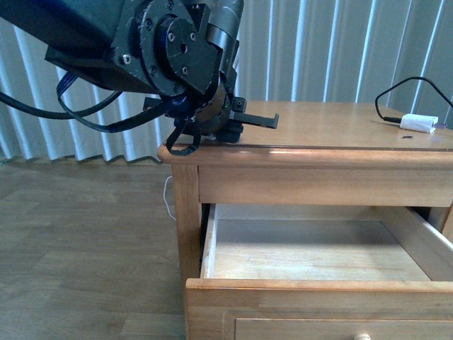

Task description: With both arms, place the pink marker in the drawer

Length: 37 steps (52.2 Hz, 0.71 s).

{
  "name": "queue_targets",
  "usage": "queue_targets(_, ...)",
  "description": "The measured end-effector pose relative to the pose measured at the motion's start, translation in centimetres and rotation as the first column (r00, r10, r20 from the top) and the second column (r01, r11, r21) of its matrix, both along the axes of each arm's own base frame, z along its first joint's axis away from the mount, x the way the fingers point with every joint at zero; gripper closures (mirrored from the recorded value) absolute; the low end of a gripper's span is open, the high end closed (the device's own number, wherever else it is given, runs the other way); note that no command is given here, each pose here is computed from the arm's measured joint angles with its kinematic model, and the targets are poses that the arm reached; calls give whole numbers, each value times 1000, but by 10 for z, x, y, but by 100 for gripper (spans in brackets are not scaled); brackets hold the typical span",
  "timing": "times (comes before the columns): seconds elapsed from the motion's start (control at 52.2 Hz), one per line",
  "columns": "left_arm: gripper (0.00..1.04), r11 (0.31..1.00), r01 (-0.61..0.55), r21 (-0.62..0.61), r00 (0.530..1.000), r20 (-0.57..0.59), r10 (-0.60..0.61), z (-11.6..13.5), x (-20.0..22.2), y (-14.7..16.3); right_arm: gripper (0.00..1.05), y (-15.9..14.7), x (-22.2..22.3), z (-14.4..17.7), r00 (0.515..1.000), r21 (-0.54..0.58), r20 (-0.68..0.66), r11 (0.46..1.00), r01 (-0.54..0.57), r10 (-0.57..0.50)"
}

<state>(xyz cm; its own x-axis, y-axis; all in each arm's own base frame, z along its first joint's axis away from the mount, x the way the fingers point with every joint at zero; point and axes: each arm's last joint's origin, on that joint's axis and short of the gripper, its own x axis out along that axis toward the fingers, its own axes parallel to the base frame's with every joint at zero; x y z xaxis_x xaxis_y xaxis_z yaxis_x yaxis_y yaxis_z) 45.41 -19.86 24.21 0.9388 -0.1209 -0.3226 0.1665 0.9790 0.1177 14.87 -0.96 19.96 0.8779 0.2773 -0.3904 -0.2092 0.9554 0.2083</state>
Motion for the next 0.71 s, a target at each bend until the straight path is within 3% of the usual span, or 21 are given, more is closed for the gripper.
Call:
queue_targets(0.23, 90, 980, 194, -33, 979, 68, -191, 7, -33, 9, 9, 0, 0, 0, 1000, 0, 0, 1000, 0, 0)
queue_targets(0.345, 90, 934, 357, -20, 928, 120, -352, 32, -72, 12, 9, 0, 0, 0, 1000, 0, 0, 1000, 0, 0)
queue_targets(0.498, 90, 877, 481, 15, 866, 145, -478, 49, -105, 11, 9, 0, 0, 0, 1000, 0, 0, 1000, 0, 0)
queue_targets(0.575, 90, 850, 525, 41, 841, 131, -526, 45, -115, 7, 9, 0, 0, 0, 1000, 0, 0, 1000, 0, 0)
queue_targets(0.709, 90, 838, 539, 86, 836, 62, -545, 19, -121, -2, 9, 0, 0, 0, 1000, 0, 0, 1000, 0, 0)
